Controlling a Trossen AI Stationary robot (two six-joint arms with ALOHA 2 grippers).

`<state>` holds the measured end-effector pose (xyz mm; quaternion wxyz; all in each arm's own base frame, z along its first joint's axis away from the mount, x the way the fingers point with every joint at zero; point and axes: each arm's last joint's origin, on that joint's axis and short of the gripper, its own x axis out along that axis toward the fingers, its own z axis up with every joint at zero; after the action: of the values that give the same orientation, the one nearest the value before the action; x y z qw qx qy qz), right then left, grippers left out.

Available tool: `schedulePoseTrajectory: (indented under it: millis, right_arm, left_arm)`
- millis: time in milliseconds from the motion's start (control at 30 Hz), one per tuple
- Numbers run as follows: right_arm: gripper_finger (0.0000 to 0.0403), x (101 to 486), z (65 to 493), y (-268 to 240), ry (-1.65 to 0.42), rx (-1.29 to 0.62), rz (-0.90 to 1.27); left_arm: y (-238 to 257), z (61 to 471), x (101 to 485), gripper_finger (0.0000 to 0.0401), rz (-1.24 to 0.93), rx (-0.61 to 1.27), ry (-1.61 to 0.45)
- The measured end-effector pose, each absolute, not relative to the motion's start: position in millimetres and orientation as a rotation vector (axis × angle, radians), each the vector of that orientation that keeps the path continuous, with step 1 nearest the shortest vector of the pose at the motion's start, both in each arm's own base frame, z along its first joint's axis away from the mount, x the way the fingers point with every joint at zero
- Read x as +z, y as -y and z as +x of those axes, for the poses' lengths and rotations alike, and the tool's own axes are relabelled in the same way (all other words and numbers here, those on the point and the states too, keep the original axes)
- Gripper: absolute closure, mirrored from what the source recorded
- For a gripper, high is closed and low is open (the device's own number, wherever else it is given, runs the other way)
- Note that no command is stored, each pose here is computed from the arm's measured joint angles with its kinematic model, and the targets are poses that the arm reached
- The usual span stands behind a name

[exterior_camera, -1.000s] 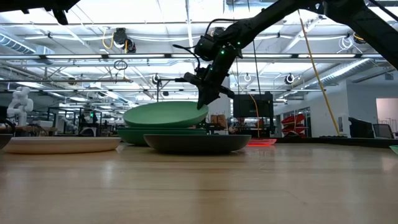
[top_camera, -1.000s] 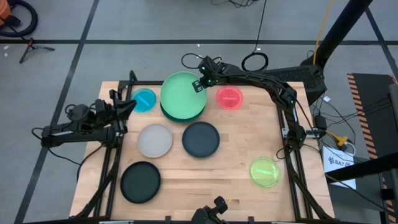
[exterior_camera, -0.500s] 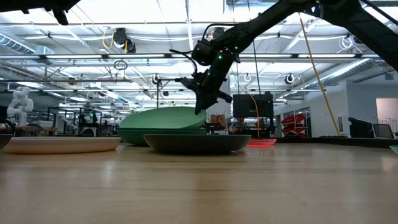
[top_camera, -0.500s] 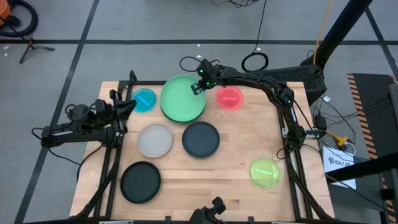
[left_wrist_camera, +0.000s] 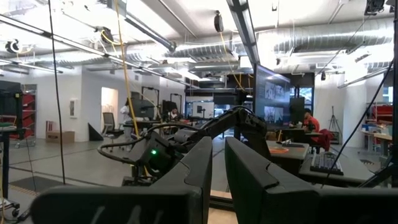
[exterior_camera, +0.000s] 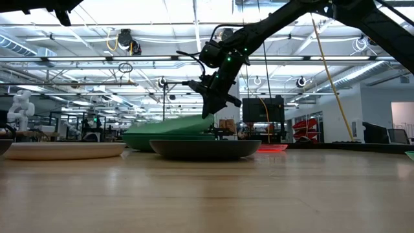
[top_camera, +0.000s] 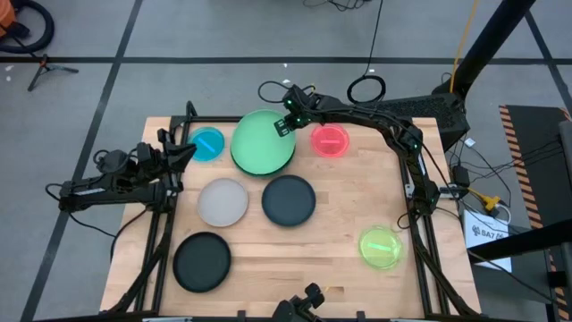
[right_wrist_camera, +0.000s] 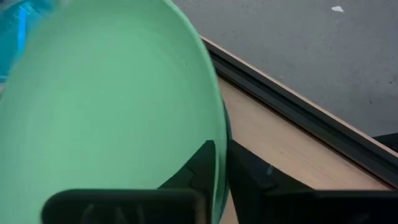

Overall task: Stack plastic plates
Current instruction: Stack the light green plate on the dark green plate, then stack the top dark plate on the light green plate

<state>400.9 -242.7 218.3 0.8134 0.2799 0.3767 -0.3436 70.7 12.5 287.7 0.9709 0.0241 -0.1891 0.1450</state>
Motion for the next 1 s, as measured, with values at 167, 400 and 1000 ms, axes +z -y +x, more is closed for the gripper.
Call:
schedulePoseTrajectory:
  millis: [167, 400, 1000]
  right_arm:
    - [0.0314, 218, 401, 243, -0.798, -0.741, 0.612]
    - [0.0279, 218, 401, 243, -0.798, -0.74, 0.617]
    - [0.0287, 237, 437, 149, -0.873, -0.423, 0.338]
  left_arm:
    - [-12, 71, 288, 0.035, 0.048, 0.292, 0.382]
    - [-12, 71, 288, 0.035, 0.044, 0.291, 0.383]
    - [-13, 71, 286, 0.035, 0.009, 0.284, 0.369]
